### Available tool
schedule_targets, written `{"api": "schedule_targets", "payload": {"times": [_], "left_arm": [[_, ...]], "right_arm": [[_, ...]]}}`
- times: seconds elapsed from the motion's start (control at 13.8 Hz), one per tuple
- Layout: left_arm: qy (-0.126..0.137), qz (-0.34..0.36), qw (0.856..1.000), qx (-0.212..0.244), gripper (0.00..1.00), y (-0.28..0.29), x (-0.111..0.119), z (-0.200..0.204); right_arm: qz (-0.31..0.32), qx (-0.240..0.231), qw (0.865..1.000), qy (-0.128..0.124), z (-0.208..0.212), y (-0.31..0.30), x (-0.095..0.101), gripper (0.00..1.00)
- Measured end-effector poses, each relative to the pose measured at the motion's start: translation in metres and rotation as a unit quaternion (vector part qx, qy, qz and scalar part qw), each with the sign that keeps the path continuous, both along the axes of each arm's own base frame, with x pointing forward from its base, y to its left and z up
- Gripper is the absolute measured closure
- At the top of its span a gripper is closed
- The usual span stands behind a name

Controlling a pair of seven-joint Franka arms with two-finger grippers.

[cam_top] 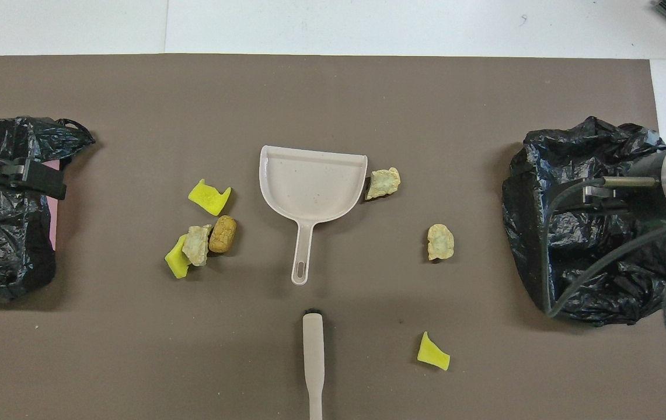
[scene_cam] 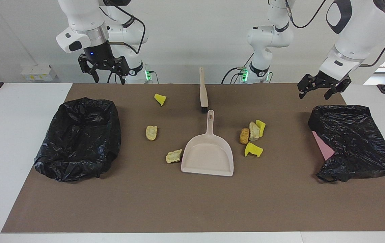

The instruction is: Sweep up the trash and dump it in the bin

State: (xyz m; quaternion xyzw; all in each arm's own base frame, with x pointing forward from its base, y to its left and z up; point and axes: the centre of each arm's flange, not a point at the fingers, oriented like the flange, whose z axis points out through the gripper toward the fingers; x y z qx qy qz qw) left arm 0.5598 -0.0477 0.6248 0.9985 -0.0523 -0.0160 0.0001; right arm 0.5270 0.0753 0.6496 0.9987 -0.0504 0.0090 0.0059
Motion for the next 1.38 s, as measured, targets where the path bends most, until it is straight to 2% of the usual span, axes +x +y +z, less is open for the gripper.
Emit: {"api": "schedule_targets", "payload": {"times": [0.22, 0.58, 0.8, 1.16, 1.38], "left_arm": [[-0.01, -0.008, 1.0, -0.002, 0.0, 0.001, -0.008, 0.013], [-0.009, -0.013, 1.0, -0.002, 0.0, 0.001, -0.009, 0.014], [-0.009, -0.005, 1.0, -0.002, 0.0, 0.009, -0.008, 0.014], [-0.009, -0.003, 1.0, -0.002, 0.0, 0.011, -0.008, 0.014], [0.006, -0.014, 1.0, -0.015, 0.0, 0.0, -0.012, 0.001]], "right_arm": [[0.0, 0.0, 1.0, 0.0, 0.0, 0.0, 0.0, 0.0], [-0.002, 0.0, 1.0, 0.002, 0.0, -0.002, 0.0, 0.0], [-0.005, -0.002, 1.0, 0.015, -0.003, -0.005, -0.003, 0.0], [-0.006, -0.002, 1.0, 0.016, -0.003, -0.007, -0.003, 0.0], [-0.014, 0.001, 1.0, 0.007, -0.005, -0.002, -0.003, 0.0]]}}
